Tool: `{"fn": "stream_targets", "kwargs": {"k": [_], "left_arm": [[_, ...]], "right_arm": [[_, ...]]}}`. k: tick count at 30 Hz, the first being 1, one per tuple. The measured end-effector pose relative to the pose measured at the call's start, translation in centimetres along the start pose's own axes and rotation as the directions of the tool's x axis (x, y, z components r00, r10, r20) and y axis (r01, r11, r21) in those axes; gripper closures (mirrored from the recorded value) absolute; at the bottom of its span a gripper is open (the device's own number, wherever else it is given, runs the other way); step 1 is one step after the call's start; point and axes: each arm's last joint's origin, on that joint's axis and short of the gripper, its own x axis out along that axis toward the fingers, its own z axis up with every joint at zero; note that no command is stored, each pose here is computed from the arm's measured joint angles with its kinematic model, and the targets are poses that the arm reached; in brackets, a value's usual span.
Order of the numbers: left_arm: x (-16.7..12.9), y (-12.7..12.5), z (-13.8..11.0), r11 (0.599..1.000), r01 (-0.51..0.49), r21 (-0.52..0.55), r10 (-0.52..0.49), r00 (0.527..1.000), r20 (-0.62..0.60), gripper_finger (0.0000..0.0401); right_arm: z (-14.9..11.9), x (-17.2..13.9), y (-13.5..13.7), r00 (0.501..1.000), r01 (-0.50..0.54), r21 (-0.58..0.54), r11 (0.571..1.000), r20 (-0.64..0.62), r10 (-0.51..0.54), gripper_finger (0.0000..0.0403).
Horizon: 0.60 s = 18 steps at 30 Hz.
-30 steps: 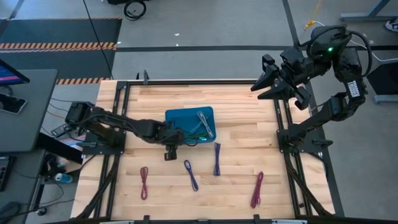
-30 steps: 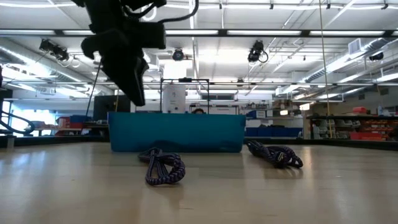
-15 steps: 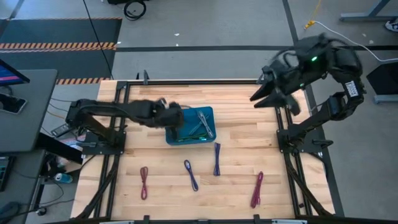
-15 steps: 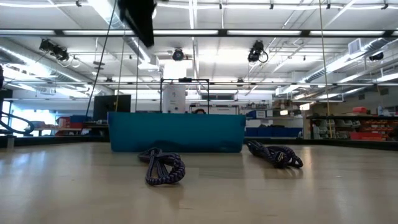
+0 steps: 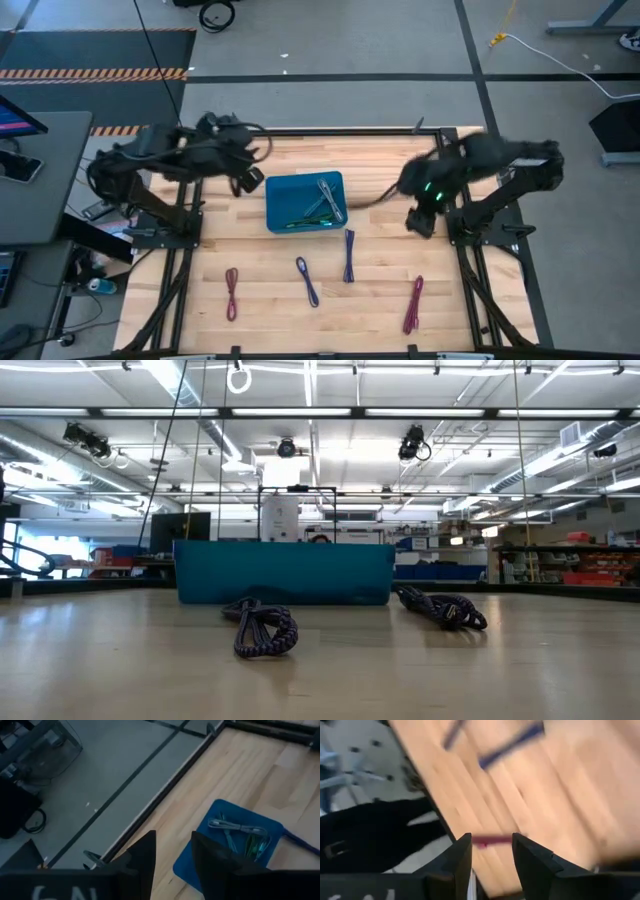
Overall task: Pick and place USB-C Cables
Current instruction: Put the right black pink charger cable into the blue bin
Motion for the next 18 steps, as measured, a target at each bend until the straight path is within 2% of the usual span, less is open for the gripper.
{"fn": "stream_targets", "kwargs": {"k": [5,7,9,12,15,18], "left_arm": [[-1.1,1.1,-0.2,1.000,0.002,-0.011,-0.002,0.999,0.035,0.0271],[-1.3,1.4,-0.3,1.000,-0.003,0.011,0.003,0.999,0.042,0.0271],[-1.4,1.5,-0.3,0.999,-0.004,0.041,0.002,0.999,0.045,0.0271],[-1.5,1.6,-0.3,0.997,-0.007,0.078,0.003,0.999,0.047,0.0271],[-1.5,1.5,-0.3,0.994,-0.008,0.107,0.003,0.999,0.046,0.0271],[-1.4,1.5,-0.3,0.989,-0.010,0.147,0.003,0.999,0.046,0.0271]], "right_arm": [[-2.4,6.0,0.2,0.976,0.161,0.186,0.969,-0.176,-0.128,0.0257],[-3.4,8.4,0.4,0.969,0.186,0.257,0.948,-0.207,-0.134,0.0257],[-4.4,10.6,1.0,0.974,0.168,0.332,0.928,-0.202,-0.104,0.0257],[-5.8,13.8,2.0,0.992,0.084,0.448,0.890,-0.122,-0.032,0.0257],[-7.3,16.8,2.6,1.000,-0.014,0.559,0.829,-0.014,0.026,0.0256],[-9.0,19.4,2.5,0.999,-0.003,0.646,0.763,-0.032,0.031,0.0252]]}}
